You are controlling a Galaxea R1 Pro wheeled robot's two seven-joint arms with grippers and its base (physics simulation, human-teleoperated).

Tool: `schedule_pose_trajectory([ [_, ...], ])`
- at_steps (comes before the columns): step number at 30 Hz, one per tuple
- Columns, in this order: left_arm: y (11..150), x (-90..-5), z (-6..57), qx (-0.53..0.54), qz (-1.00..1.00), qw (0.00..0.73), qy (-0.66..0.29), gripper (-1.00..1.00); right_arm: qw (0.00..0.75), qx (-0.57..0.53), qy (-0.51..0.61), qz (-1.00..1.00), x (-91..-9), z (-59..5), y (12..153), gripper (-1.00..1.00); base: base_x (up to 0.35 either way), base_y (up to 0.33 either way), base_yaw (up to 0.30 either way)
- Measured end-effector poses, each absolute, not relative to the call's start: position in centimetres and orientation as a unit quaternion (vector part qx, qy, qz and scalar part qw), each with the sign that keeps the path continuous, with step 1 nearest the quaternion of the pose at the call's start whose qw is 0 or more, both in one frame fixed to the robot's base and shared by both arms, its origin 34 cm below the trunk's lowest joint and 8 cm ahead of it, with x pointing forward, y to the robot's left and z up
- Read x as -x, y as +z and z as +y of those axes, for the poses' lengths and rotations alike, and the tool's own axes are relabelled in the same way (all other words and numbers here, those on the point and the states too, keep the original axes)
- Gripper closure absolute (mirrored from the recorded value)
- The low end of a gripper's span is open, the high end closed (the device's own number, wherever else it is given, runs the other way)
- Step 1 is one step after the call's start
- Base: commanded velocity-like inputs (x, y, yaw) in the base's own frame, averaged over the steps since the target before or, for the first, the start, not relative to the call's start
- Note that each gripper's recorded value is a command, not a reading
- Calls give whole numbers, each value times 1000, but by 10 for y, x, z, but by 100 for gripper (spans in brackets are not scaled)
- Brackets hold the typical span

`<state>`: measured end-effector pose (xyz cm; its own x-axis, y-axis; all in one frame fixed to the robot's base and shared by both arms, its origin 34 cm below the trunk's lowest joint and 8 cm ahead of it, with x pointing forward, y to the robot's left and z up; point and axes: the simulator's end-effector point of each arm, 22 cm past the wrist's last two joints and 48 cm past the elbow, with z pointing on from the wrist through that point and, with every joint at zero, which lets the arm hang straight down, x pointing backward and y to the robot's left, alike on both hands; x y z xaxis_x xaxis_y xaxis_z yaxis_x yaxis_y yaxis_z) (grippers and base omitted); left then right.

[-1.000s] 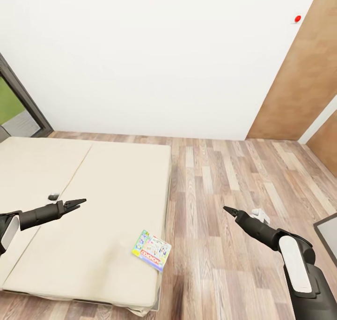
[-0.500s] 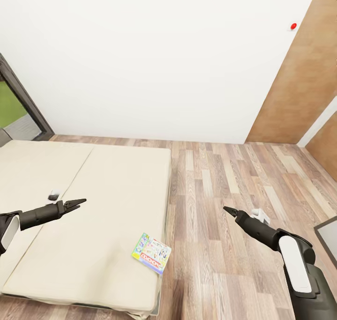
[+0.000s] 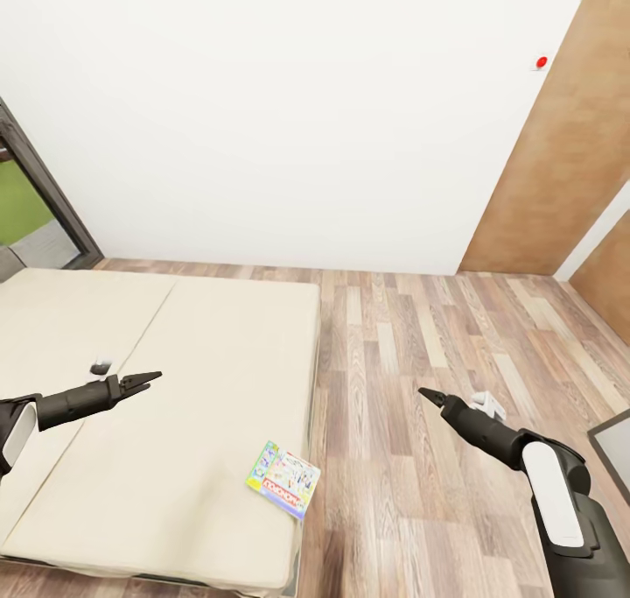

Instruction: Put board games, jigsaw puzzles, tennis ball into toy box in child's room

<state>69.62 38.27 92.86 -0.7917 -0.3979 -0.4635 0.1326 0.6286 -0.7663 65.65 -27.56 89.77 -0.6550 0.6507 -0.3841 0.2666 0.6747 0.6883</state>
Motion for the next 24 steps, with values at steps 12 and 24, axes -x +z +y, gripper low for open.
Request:
schedule_pose_trajectory([
  [12,940,-698,382,74,843,321,-425,-100,338,-270,299,850,-662,-281,909,-100,0,0,0],
  [24,952,-699,381,70,840,329,-426,-100,347,-268,301,847,-664,-281,918,-100,0,0,0],
])
